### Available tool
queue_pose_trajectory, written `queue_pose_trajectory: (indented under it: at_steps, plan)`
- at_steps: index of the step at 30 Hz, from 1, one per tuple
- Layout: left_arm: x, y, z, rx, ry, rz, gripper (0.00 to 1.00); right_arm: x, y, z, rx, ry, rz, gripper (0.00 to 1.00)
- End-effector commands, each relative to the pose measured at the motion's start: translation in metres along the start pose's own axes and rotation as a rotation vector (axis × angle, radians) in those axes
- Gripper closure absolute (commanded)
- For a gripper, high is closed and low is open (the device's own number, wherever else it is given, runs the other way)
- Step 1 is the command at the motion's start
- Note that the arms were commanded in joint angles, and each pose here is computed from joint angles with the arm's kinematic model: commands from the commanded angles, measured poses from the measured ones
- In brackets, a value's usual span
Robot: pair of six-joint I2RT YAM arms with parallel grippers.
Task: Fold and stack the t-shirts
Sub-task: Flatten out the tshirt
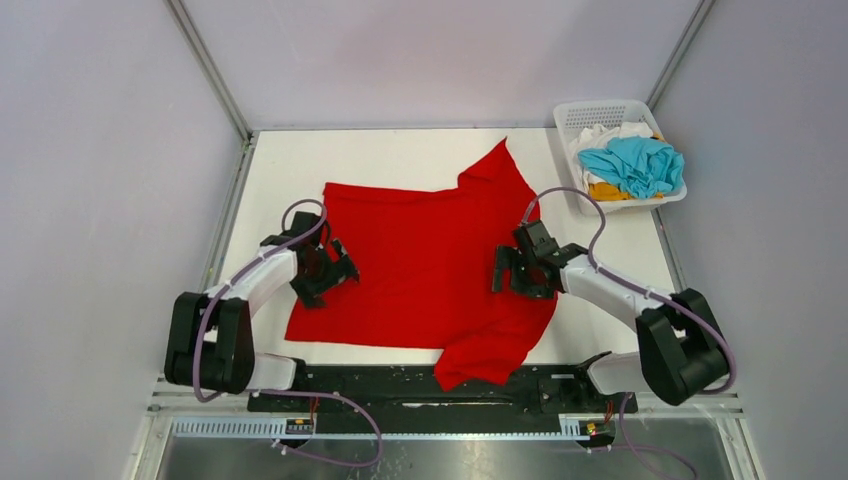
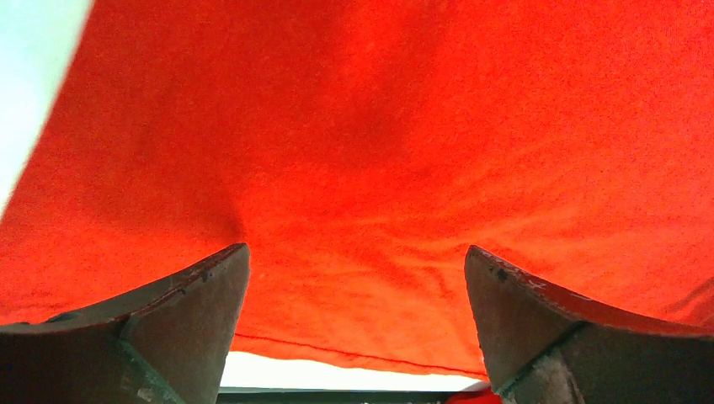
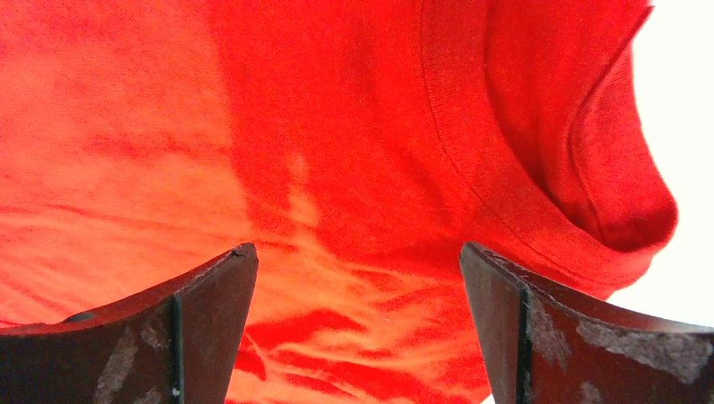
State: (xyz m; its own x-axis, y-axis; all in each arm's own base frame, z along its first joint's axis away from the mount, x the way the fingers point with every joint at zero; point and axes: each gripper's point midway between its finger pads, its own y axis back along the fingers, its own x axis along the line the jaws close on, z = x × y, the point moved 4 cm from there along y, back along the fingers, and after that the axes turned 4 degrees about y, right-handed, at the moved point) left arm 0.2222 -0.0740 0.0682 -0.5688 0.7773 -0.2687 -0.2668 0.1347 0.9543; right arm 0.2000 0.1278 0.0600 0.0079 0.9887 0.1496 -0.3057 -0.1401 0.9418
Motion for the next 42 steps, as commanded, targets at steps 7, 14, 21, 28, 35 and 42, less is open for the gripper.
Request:
queue_pose_trajectory:
  at_steps: [7, 14, 21, 28, 35, 42]
  plan:
    - [-0.024, 0.041, 0.032, -0.150, -0.006, -0.043, 0.01, 0.003, 0.045, 0.090, -0.288, 0.009, -0.061, 0.00]
    - [-0.083, 0.048, 0.072, -0.170, -0.028, -0.186, 0.01, -0.022, 0.013, 0.131, -0.245, -0.124, -0.065, 0.01]
    - [-0.118, 0.018, 0.095, -0.096, -0.031, -0.217, 0.01, -0.014, -0.020, 0.135, -0.135, -0.121, -0.042, 0.01]
    - [-0.118, -0.006, 0.097, -0.053, -0.018, -0.185, 0.01, -0.007, -0.042, 0.130, -0.047, -0.145, -0.011, 0.02]
    - [-0.114, -0.013, 0.098, -0.051, -0.020, -0.153, 0.01, -0.010, -0.038, 0.125, -0.003, -0.181, -0.048, 0.03]
    - [-0.107, -0.018, 0.096, -0.038, -0.003, -0.155, 0.01, -0.053, -0.009, 0.126, -0.105, -0.149, -0.332, 0.01]
